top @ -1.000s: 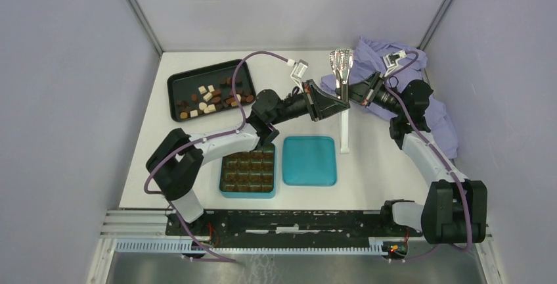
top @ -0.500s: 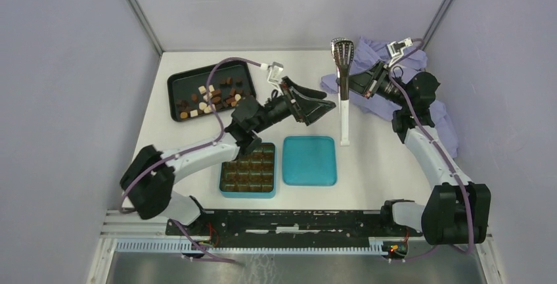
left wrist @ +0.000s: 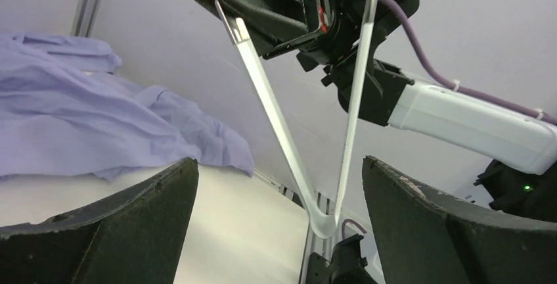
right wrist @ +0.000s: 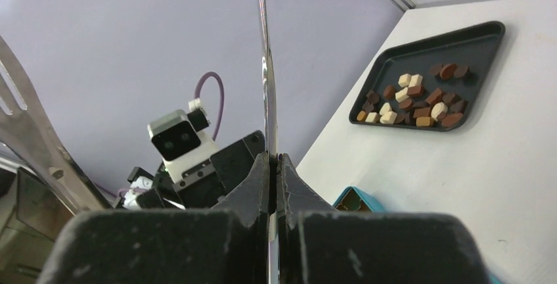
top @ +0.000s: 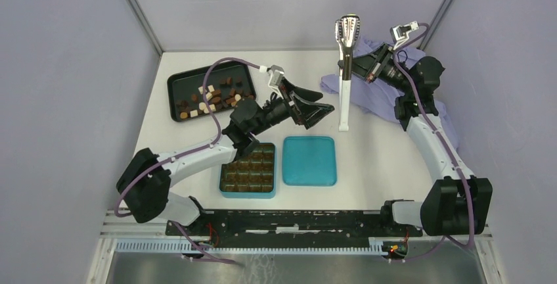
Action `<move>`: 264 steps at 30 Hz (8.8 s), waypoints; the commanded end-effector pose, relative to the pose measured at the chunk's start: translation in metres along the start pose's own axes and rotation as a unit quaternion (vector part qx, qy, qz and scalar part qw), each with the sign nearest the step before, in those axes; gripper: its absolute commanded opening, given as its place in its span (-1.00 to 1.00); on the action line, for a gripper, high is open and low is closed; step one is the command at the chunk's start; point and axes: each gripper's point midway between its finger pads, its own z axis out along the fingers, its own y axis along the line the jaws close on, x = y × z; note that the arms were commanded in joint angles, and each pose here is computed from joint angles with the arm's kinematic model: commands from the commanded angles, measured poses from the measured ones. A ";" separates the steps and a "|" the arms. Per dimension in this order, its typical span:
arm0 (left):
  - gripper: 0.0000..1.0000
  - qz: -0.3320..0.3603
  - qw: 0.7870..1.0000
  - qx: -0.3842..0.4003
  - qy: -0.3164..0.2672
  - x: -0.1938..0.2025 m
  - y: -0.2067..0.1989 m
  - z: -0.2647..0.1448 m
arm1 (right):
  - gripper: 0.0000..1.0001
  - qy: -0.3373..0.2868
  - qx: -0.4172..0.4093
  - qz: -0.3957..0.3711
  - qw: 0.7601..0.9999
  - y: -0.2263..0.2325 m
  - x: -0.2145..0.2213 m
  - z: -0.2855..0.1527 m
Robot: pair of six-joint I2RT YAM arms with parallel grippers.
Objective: Pack the chocolate
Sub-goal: Pick up the clamp at the center of the board.
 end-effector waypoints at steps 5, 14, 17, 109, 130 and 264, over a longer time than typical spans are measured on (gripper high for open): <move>1.00 -0.019 0.997 0.065 -0.037 -0.009 -0.026 0.019 | -1.00 -0.010 -0.005 0.033 0.999 0.013 -0.004 0.011; 1.00 -0.053 0.991 0.111 -0.058 -0.006 -0.039 0.028 | -1.00 0.004 -0.005 0.046 0.999 0.008 0.011 0.014; 1.00 -0.061 0.990 0.109 -0.066 -0.008 -0.038 0.035 | -1.00 0.006 -0.008 0.045 0.999 0.009 0.015 0.016; 0.70 -0.156 0.948 0.122 -0.248 -0.049 -0.033 0.033 | -1.00 -0.059 -0.035 -0.004 0.998 0.019 0.002 0.021; 0.69 -0.152 0.949 0.120 -0.250 -0.043 -0.033 0.042 | -1.00 -0.086 -0.023 0.000 0.996 0.007 -0.005 0.022; -0.37 -0.324 0.944 0.050 0.029 -0.011 0.016 0.031 | -0.96 -0.041 -0.019 0.052 0.998 -0.043 0.023 0.014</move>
